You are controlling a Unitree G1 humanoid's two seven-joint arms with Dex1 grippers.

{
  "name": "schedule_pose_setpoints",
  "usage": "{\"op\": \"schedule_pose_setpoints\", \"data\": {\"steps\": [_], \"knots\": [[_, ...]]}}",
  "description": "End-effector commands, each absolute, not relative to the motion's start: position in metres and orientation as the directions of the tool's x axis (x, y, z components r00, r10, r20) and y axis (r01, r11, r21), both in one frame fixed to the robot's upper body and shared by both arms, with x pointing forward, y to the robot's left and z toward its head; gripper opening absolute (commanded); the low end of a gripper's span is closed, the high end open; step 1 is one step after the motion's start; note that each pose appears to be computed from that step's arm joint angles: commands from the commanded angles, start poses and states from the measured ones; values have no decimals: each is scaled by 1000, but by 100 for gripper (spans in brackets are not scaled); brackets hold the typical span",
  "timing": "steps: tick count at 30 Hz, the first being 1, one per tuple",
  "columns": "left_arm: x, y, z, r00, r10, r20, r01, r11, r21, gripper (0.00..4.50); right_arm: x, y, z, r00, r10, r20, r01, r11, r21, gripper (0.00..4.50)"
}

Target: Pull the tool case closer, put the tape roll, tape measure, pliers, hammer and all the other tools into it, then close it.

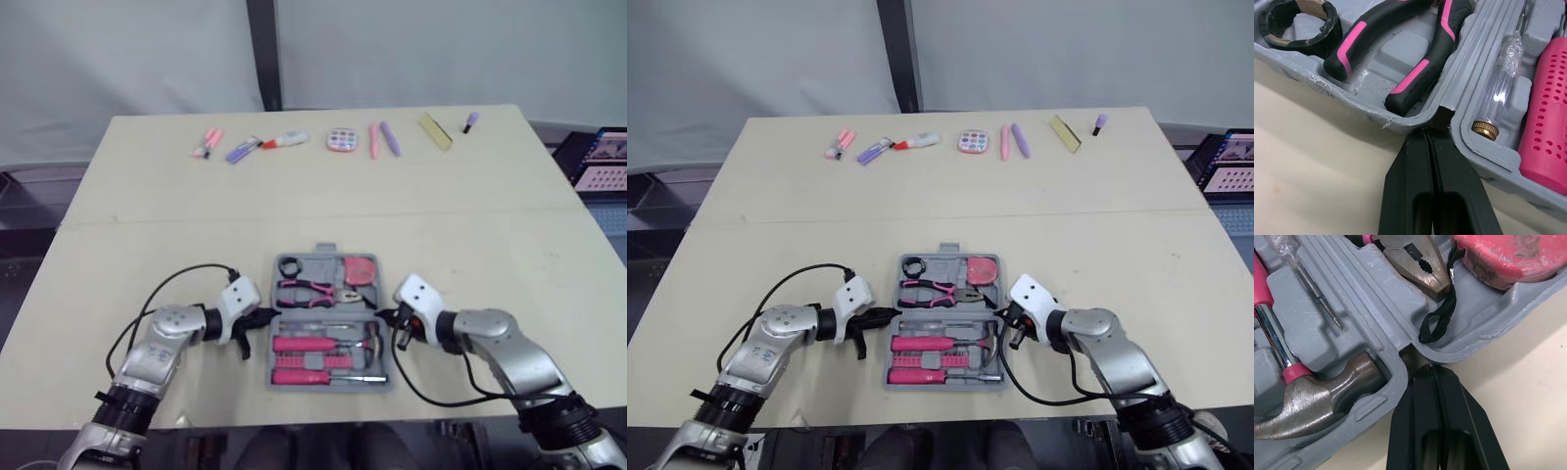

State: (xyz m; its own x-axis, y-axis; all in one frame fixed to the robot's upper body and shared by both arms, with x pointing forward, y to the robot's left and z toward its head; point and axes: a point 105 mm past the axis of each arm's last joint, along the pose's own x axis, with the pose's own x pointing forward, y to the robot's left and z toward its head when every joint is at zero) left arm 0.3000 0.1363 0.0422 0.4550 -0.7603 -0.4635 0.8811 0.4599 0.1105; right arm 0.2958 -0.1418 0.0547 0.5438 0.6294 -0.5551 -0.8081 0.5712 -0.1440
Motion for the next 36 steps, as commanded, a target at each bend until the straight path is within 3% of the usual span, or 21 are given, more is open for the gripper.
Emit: {"op": "schedule_pose_setpoints", "data": {"steps": [1,14,36], "knots": [[289,121,43,412,-794,-447,904,418,91,5,288,-129,63,506,681,-530,-845,515,-146,3],[273,125,40,421,-780,-463,893,445,62,5,268,-126,58,436,706,-558,-879,467,-95,3],[257,133,38,433,-764,-478,880,472,43,5,259,-122,55,392,720,-572,-896,440,-60,3]]}}
